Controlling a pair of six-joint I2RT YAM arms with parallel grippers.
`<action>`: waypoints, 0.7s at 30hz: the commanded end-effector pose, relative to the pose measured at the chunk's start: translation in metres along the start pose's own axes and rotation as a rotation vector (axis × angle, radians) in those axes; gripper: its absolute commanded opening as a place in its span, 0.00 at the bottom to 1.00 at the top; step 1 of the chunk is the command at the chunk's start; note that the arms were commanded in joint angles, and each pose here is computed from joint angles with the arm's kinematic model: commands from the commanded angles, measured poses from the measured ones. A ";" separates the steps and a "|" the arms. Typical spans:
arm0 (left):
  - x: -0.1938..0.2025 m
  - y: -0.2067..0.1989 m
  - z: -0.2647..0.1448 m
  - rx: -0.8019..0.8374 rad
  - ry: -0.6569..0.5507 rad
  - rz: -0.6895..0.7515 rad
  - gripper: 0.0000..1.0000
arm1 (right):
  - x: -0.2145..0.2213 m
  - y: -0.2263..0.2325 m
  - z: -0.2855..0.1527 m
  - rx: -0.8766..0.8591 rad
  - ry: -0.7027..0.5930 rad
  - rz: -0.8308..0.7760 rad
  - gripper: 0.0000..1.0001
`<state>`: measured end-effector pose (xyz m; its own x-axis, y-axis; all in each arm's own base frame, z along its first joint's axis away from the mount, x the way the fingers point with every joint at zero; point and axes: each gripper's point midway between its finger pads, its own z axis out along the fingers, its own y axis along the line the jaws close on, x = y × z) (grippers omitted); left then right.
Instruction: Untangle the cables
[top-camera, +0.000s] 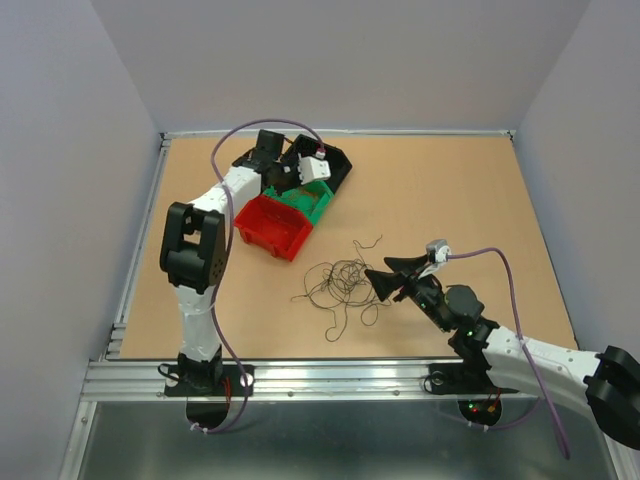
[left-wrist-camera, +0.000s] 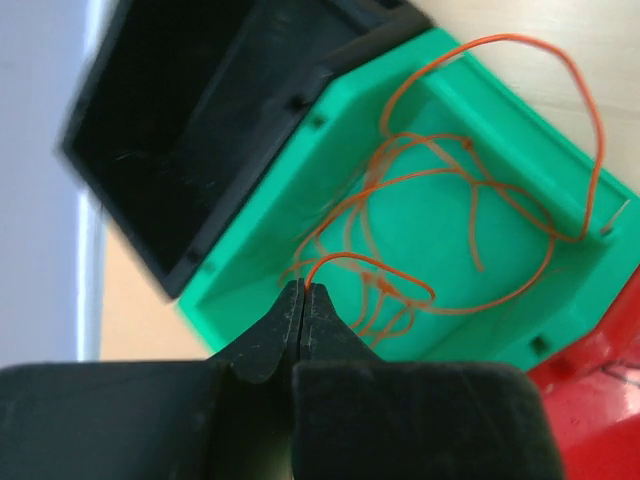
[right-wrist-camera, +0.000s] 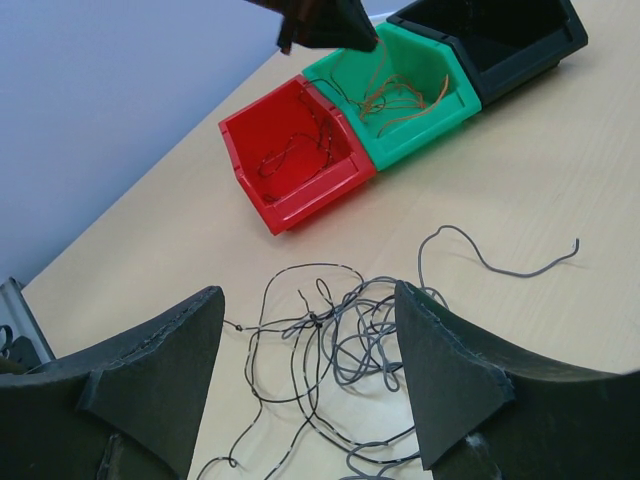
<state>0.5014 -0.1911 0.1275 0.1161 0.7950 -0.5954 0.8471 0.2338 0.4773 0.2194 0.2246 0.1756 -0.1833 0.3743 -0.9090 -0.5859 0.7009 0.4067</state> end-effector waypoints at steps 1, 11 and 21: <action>-0.001 -0.005 0.018 0.019 0.091 0.098 0.00 | -0.022 0.010 0.005 -0.021 -0.062 0.017 0.74; -0.032 0.007 -0.004 -0.077 -0.041 -0.011 0.85 | -0.007 -0.017 0.016 0.153 0.015 0.029 0.71; -0.120 0.022 -0.126 -0.338 -0.369 -0.191 0.99 | 0.042 -0.035 0.043 0.289 0.237 0.001 0.71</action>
<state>0.4593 -0.2053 0.2540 0.2055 0.6540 -0.7281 0.7040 0.4180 0.5741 0.2499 0.2312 0.1195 -0.3668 0.2432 -0.8980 -0.3881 0.8373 0.3852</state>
